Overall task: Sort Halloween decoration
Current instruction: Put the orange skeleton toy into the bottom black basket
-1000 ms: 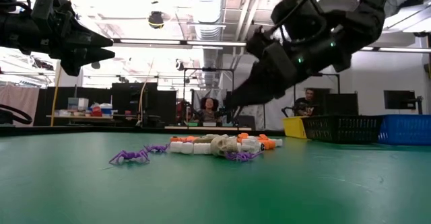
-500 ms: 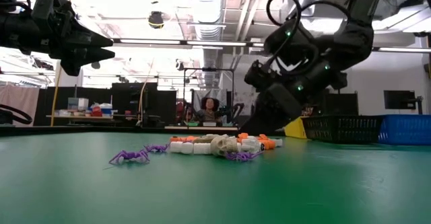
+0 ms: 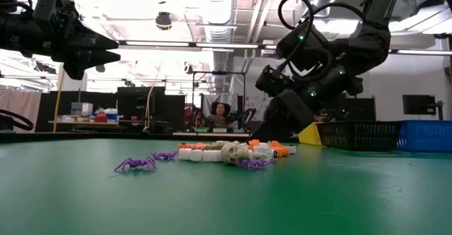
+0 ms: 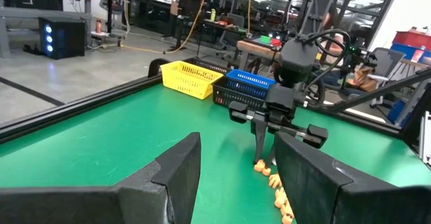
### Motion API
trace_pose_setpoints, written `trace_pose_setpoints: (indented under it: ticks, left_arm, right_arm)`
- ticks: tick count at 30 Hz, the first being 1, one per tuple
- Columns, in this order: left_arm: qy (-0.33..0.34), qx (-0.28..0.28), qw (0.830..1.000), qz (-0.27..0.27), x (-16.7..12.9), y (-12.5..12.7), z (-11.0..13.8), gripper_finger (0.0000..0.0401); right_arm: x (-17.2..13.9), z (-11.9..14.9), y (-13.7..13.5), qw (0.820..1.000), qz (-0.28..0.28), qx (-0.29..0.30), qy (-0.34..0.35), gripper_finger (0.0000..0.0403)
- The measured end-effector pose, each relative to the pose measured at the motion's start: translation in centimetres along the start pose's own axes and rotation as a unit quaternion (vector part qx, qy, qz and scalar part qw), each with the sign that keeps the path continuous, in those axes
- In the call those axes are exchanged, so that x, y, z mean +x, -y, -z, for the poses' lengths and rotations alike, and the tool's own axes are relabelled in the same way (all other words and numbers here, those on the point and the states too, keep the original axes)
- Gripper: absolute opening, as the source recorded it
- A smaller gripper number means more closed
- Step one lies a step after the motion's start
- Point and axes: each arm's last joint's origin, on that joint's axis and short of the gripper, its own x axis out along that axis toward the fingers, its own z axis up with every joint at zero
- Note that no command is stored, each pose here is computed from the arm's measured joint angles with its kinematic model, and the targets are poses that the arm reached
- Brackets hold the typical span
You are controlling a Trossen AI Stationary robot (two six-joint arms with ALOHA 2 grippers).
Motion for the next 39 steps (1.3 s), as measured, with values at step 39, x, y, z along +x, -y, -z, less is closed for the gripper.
trace_pose_setpoints:
  ticks: [39]
  left_arm:
    - [0.0,0.0,1.0,0.0,0.0,0.0,0.0,0.0178]
  right_arm:
    - [-13.9,-2.3,1.2,0.888,0.41,0.207,-0.034,0.0019]
